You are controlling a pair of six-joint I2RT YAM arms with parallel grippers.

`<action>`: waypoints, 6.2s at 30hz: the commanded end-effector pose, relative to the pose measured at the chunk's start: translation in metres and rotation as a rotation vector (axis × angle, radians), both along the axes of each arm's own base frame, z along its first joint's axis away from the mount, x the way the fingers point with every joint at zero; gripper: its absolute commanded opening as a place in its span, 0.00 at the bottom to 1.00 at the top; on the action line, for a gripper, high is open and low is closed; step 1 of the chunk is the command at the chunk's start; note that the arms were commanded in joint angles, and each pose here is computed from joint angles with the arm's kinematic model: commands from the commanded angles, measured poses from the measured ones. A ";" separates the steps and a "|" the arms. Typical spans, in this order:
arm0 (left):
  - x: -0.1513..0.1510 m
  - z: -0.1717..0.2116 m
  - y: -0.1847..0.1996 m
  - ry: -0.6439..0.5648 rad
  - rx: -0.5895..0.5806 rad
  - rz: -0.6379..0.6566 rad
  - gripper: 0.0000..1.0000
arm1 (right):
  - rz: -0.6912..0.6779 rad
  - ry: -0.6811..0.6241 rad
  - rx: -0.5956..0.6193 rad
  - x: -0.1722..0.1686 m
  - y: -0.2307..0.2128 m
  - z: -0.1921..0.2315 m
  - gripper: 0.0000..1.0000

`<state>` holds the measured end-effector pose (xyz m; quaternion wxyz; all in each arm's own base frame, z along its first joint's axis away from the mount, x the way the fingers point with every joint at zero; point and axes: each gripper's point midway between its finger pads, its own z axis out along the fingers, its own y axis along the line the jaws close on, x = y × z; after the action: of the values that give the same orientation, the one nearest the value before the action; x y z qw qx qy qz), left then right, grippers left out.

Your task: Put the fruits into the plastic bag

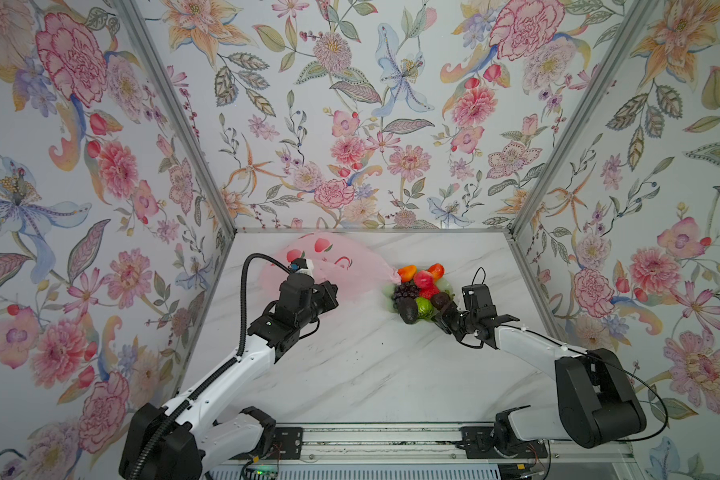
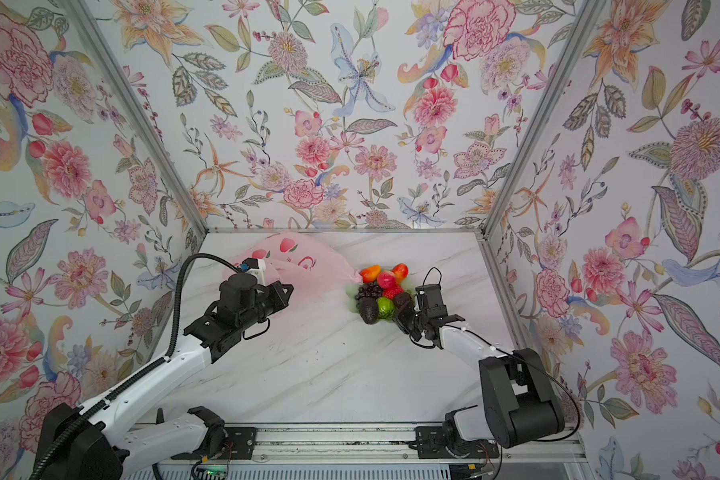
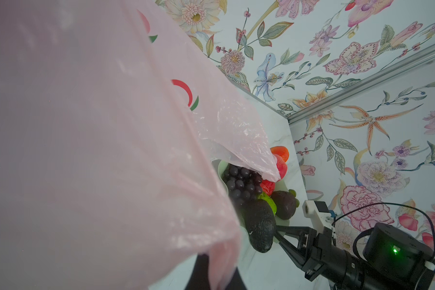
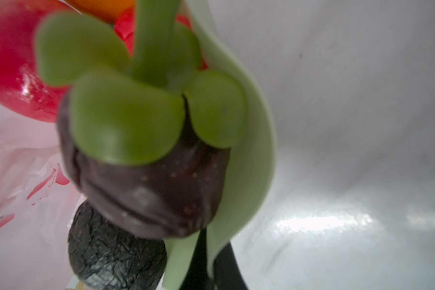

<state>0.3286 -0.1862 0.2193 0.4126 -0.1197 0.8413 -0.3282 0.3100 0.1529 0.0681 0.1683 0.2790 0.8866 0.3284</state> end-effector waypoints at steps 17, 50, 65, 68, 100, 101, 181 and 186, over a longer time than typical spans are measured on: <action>-0.007 0.024 0.004 -0.068 -0.008 -0.002 0.00 | 0.303 -0.075 0.039 -0.074 0.071 0.002 0.00; -0.016 0.019 0.022 -0.082 0.017 0.000 0.00 | 0.516 -0.218 -0.123 -0.085 0.091 0.085 0.66; -0.024 0.019 0.035 -0.090 0.018 0.029 0.00 | 0.781 -0.062 -0.447 -0.067 0.128 0.081 0.87; -0.026 0.019 0.037 -0.090 0.017 0.036 0.00 | 0.781 -0.021 -0.484 -0.062 0.135 0.069 0.86; -0.026 0.011 0.047 -0.072 0.027 0.034 0.00 | 0.724 0.096 -0.600 -0.033 0.148 0.027 0.54; -0.026 0.011 0.048 -0.071 0.026 0.035 0.00 | 0.719 0.089 -0.606 -0.032 0.147 0.029 0.51; 0.015 0.061 0.036 -0.178 -0.128 -0.007 0.00 | 0.585 -0.299 0.172 0.124 0.291 0.188 0.99; 0.015 0.056 0.041 -0.185 -0.105 0.002 0.00 | 0.641 -0.291 0.135 0.064 0.296 0.200 0.99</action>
<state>0.3419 -0.1517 0.2748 0.4672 -0.1136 0.7854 -0.3898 0.4094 0.4471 0.2405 0.1504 -0.0240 0.8746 0.4602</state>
